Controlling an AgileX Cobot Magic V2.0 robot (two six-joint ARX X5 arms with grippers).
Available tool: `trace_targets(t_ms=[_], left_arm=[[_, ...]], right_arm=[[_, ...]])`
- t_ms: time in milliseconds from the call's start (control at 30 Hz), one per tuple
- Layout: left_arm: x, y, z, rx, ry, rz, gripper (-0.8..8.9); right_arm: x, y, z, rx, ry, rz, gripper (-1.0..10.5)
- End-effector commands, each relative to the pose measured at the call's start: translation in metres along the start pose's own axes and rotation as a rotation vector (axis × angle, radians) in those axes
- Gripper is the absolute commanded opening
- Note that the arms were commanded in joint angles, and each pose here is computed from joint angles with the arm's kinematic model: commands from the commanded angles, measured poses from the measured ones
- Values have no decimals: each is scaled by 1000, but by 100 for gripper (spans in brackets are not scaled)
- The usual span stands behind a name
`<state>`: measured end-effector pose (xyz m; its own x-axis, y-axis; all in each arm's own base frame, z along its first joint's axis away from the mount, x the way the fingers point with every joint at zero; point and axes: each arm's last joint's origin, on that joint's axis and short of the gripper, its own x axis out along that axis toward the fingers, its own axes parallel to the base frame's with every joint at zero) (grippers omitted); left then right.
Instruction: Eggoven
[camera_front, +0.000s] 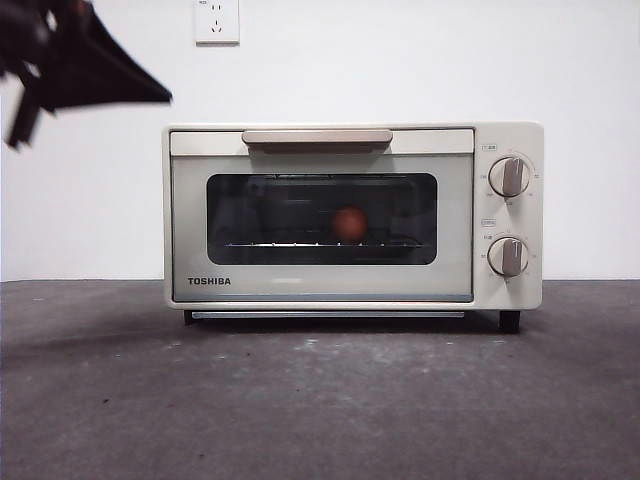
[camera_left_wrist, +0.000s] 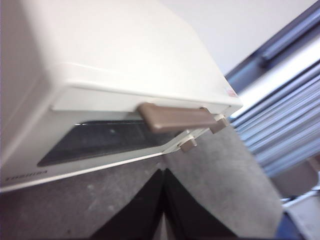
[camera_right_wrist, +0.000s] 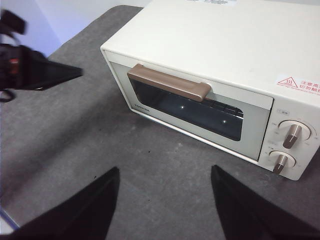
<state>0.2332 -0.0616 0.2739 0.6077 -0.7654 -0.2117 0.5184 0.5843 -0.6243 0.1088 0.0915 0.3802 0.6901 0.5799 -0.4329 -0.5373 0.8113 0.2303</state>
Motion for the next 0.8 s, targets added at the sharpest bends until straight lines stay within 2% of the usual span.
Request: trace_targets(t_ms=[33, 167, 333, 433, 633, 800], left_arm=[[-17, -26, -3, 117, -21, 68, 6], [-43, -54, -15, 172, -41, 161, 6], [-68, -70, -28, 206, -51, 230, 6], [-77, -74, -31, 213, -60, 239, 6], [-82, -77, -32, 221, -79, 230, 6], [-82, -78, -31, 224, -86, 226, 6]], right_arm=[[4, 0, -4, -12, -11, 10, 247], [13, -5, -24, -11, -69, 26, 177], [26, -11, -51, -14, -164, 99, -4], [29, -13, -60, -15, -213, 114, 5], [32, -16, -65, -12, -190, 61, 5], [31, -16, -64, -11, -207, 60, 5]])
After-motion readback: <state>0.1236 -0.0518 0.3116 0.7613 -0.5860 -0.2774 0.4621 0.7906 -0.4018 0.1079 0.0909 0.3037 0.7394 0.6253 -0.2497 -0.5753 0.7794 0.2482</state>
